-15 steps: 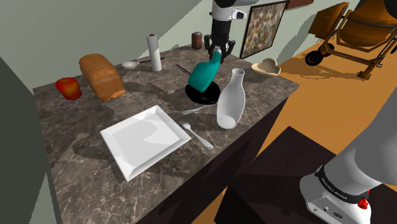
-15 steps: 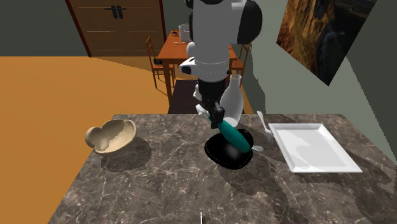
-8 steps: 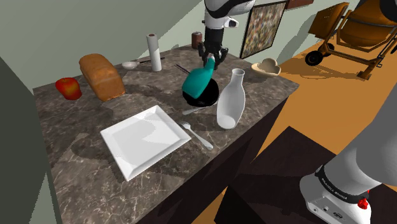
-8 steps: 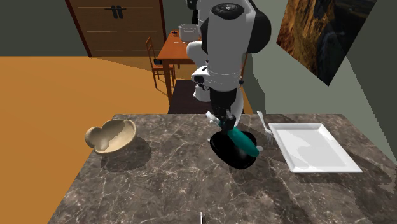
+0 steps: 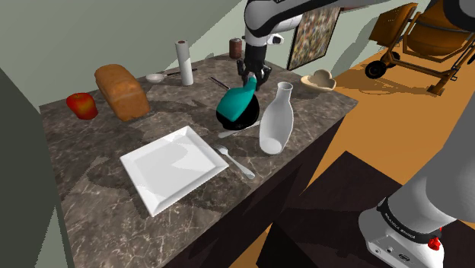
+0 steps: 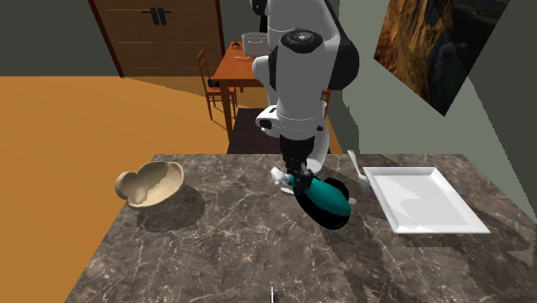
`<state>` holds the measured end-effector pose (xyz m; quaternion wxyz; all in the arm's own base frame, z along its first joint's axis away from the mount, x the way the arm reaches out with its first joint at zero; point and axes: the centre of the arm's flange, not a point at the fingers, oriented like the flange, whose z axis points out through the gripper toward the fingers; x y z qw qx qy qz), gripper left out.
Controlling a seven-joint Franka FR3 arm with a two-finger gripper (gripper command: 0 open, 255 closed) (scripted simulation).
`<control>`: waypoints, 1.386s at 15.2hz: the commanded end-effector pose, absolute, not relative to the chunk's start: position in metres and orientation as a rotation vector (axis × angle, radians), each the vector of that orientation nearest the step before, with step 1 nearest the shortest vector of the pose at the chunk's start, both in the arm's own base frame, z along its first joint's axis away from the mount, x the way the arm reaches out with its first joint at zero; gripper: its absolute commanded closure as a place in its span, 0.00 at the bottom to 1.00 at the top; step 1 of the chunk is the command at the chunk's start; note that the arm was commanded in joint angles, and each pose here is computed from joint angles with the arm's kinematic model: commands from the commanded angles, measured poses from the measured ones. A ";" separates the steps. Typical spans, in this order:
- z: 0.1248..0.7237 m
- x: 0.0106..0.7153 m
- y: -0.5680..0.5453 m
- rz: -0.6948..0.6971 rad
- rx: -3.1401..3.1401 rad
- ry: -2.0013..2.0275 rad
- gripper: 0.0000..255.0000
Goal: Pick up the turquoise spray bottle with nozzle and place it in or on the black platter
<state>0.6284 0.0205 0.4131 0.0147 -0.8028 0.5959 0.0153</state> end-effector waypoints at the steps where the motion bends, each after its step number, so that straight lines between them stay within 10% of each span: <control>1: 0.397 0.624 0.028 0.068 -2.510 1.848 1.00; 9: 0.397 0.624 0.028 0.068 -2.510 1.848 1.00; 10: 0.396 0.625 0.027 0.069 -2.510 1.848 0.00; 21: 0.447 0.625 0.026 0.068 -2.510 1.848 0.00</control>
